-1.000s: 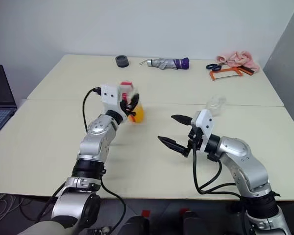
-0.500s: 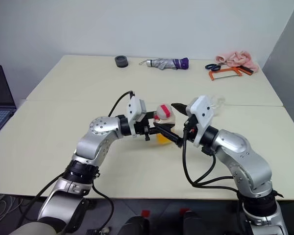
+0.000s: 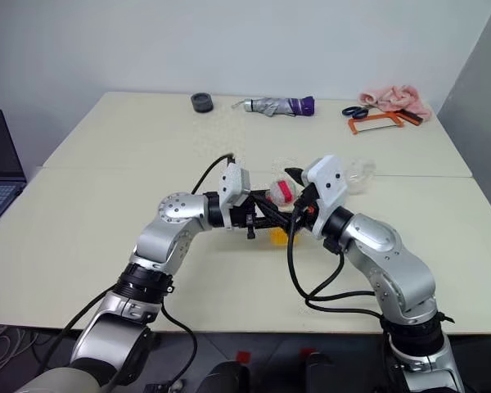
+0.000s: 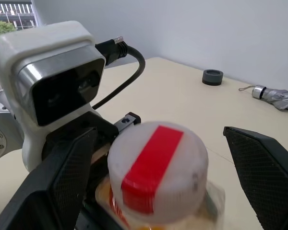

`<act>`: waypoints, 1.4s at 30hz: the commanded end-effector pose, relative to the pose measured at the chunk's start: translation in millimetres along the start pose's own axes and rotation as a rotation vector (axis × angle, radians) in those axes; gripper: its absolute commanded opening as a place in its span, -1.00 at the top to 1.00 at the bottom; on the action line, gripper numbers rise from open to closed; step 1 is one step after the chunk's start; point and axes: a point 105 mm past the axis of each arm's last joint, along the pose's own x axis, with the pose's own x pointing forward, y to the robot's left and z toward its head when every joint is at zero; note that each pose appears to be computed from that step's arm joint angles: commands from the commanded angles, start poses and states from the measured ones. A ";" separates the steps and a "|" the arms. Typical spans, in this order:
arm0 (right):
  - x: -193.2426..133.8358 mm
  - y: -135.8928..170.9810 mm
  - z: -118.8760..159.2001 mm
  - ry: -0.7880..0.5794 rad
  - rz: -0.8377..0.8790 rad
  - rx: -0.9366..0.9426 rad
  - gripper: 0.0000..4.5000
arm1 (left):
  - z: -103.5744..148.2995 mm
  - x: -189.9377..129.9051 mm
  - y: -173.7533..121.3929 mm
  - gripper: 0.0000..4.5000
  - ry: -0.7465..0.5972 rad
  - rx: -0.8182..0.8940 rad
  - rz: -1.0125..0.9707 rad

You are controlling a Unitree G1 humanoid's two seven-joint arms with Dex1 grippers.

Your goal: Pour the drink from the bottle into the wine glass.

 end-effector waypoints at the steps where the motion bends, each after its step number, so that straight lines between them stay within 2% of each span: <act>1: -8.7 1.2 13.8 -0.062 0.018 -0.013 -1.00 | 16.1 -5.9 6.0 0.18 -0.061 -0.006 0.004; 19: -3.9 9.1 19.1 -0.084 0.075 -0.009 -1.00 | 4.8 -13.2 3.9 0.18 -0.008 -0.014 -0.030; 22: -3.0 10.5 17.5 -0.076 0.086 -0.011 -0.74 | 5.4 -13.5 4.0 0.18 -0.009 -0.014 -0.030; 28: -1.0 14.1 14.8 -0.060 0.114 -0.024 0.12 | 7.8 -13.5 3.4 0.18 -0.014 -0.009 -0.034; 29: -0.5 14.6 14.7 -0.059 0.120 -0.026 0.18 | 8.5 -13.3 3.3 0.18 -0.015 -0.007 -0.036; 33: 2.9 19.4 18.7 -0.072 0.199 -0.056 0.18 | 12.9 -12.3 0.1 0.18 -0.021 -0.004 -0.065; 36: 1.2 22.7 21.8 -0.053 0.390 -0.116 0.18 | 19.6 -13.1 -6.5 0.19 -0.030 -0.018 -0.131; 39: -4.1 20.4 20.9 0.027 0.586 -0.155 0.18 | 26.0 -16.7 -11.3 0.19 -0.018 -0.005 -0.202; 42: 0.0 5.9 22.7 0.071 0.607 -0.134 0.18 | 34.5 -17.6 -9.2 0.19 -0.024 0.000 -0.229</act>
